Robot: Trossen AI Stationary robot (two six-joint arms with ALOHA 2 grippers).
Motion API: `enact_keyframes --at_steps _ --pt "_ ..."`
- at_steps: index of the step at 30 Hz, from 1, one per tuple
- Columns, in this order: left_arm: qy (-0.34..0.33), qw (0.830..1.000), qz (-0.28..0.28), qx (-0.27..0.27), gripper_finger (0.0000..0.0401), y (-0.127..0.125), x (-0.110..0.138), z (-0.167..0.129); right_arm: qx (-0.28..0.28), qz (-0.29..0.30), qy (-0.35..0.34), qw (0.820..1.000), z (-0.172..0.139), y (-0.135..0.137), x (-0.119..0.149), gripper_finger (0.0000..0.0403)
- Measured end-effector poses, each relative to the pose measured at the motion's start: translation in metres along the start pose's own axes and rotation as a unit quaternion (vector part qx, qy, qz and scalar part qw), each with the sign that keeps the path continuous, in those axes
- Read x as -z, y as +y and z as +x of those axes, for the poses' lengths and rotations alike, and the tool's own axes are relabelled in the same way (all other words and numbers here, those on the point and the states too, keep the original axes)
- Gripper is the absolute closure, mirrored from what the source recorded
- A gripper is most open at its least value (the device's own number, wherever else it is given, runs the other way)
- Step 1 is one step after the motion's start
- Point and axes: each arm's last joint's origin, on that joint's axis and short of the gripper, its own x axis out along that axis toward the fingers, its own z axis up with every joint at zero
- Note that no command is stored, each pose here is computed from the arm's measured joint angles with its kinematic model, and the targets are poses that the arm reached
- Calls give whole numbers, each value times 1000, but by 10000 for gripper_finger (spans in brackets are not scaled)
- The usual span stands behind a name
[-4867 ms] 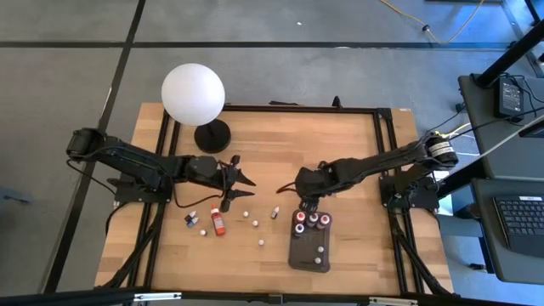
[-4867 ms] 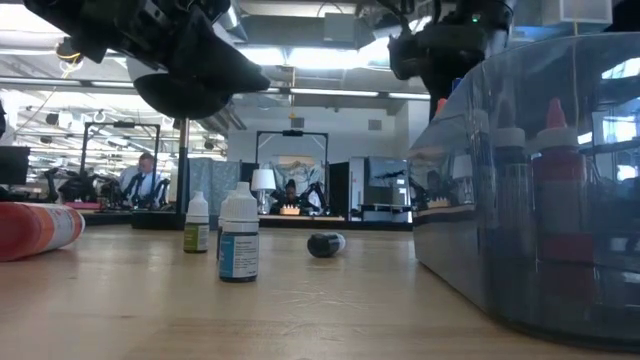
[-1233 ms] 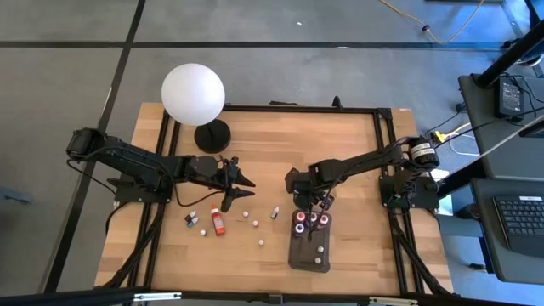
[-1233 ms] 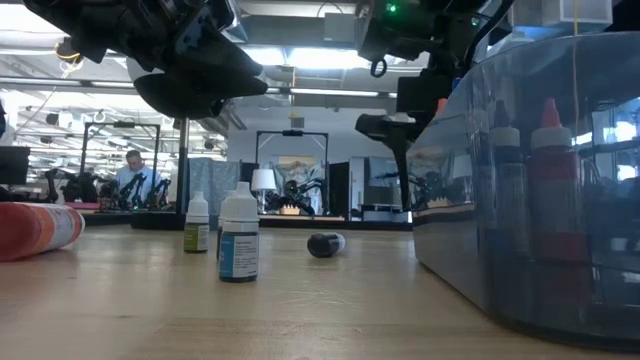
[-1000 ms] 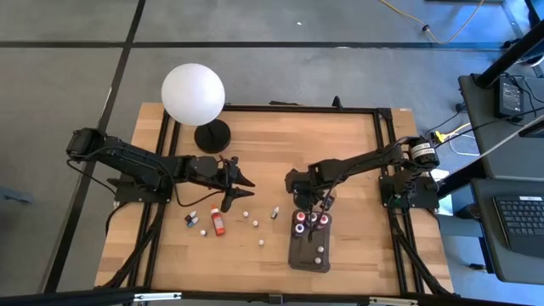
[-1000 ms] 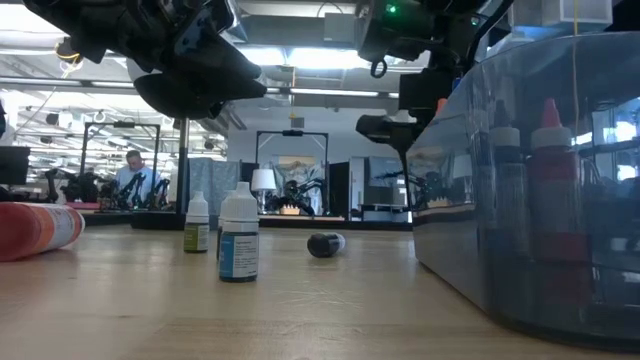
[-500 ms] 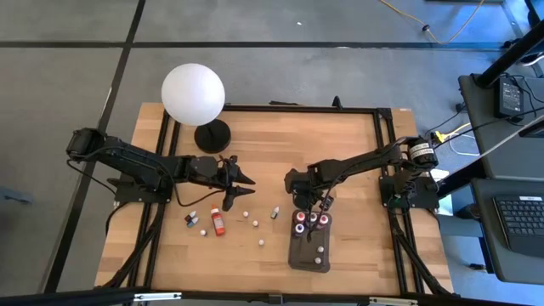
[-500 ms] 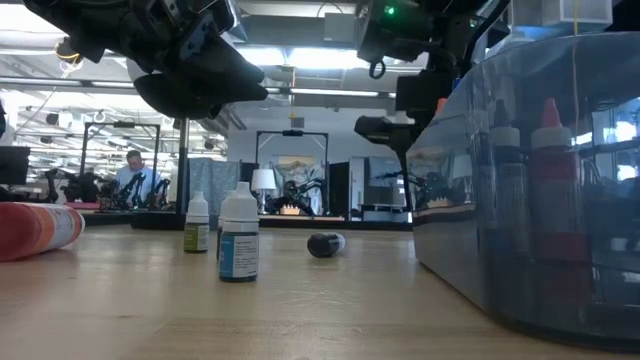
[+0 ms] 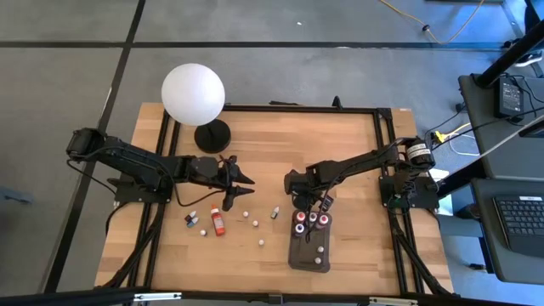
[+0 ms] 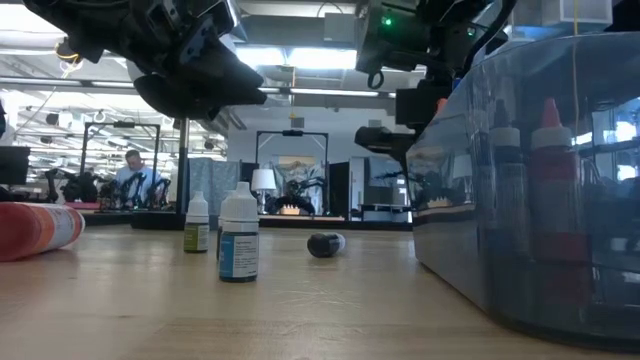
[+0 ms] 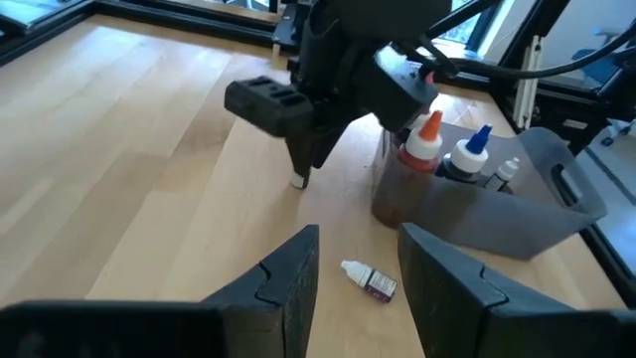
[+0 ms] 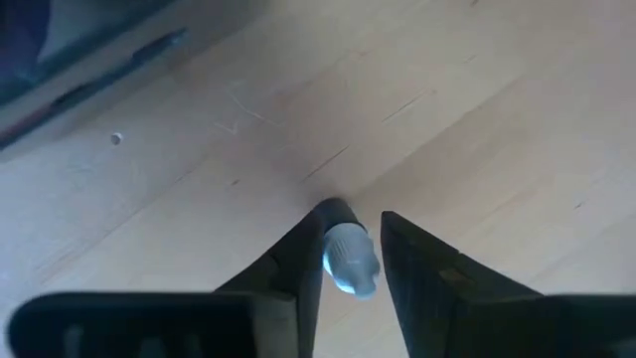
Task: Pick & Place food coloring
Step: Put the small food coloring bottle into the black bin
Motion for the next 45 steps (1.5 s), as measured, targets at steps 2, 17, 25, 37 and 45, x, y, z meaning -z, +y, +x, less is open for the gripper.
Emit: enact_keyframes --at_steps 2,17,25,37,45 --pt "2 1000 0 -5 266 0 0 0 1 0 1 1000 0 0 0 309" --pt "2 1000 0 -8 267 1 1 0 15 11 32 999 0 0 3 335" --pt "2 1000 0 -8 263 1 1 0 13 33 55 998 -9 -2 2 344" --pt "2 1000 10 -8 267 1 1 0 37 69 95 992 -45 -16 -8 343" --pt "-1 999 45 -25 262 2 0 0 60 134 96 985 -96 -14 -35 342"
